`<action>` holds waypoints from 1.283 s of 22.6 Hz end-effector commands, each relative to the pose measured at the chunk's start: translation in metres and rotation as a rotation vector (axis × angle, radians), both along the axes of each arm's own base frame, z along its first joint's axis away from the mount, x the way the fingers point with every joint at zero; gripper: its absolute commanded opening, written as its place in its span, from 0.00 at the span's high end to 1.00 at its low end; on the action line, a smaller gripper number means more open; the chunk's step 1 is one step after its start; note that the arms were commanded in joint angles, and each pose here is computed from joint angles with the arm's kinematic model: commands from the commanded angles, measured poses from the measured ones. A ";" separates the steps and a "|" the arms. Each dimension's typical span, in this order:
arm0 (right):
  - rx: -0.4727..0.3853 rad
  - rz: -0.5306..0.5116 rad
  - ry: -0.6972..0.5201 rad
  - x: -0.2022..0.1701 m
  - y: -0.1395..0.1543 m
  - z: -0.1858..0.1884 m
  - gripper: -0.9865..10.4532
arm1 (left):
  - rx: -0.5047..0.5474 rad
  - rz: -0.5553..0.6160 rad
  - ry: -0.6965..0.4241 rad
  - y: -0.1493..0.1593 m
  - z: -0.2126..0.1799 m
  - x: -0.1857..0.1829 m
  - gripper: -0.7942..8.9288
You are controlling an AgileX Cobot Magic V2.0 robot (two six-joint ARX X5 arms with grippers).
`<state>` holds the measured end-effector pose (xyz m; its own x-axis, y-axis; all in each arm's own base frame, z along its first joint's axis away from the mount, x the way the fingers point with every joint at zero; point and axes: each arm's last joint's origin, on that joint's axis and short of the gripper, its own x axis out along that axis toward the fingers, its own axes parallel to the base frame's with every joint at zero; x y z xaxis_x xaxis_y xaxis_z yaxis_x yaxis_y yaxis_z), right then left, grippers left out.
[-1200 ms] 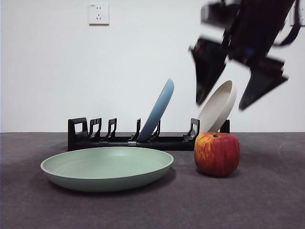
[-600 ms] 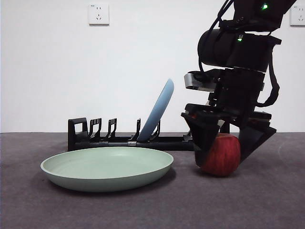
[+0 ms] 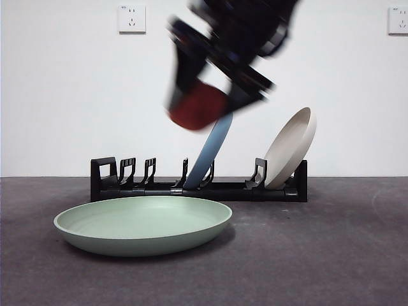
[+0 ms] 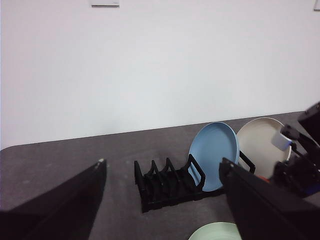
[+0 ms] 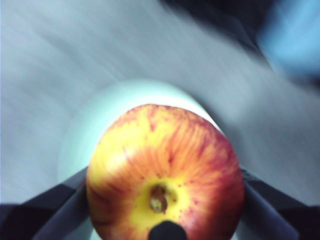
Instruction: Take the green plate from the plate rack,put the plate on the table,take the apple from the table,put the apple in the plate
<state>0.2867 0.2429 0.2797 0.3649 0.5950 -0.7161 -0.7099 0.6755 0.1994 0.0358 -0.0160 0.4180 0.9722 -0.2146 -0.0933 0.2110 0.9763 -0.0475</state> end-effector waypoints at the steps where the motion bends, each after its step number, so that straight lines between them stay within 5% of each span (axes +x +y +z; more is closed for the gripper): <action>1: 0.005 0.044 -0.011 -0.005 0.023 -0.002 0.92 | -0.006 0.002 0.002 0.000 -0.001 0.000 0.53; 9: -0.258 0.042 0.117 0.000 0.057 -0.087 0.92 | 0.020 0.002 0.022 0.000 -0.004 0.000 0.53; 14: -0.324 0.059 0.180 0.001 0.057 -0.110 0.90 | 0.041 0.003 0.038 0.001 -0.006 0.000 0.53; 20: -0.327 0.058 0.180 0.001 0.058 -0.111 0.31 | 0.062 0.006 0.055 0.001 -0.009 -0.001 0.53; 29: -0.270 0.052 0.122 -0.003 0.053 -0.080 0.28 | 0.079 0.018 0.065 -0.003 -0.009 0.003 0.53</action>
<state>0.2855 0.2972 0.1888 0.2188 0.3715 -0.9023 -0.7215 0.6842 0.1068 0.0368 -0.0169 0.4101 0.9670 -0.1936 -0.1653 0.1990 0.9799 0.0167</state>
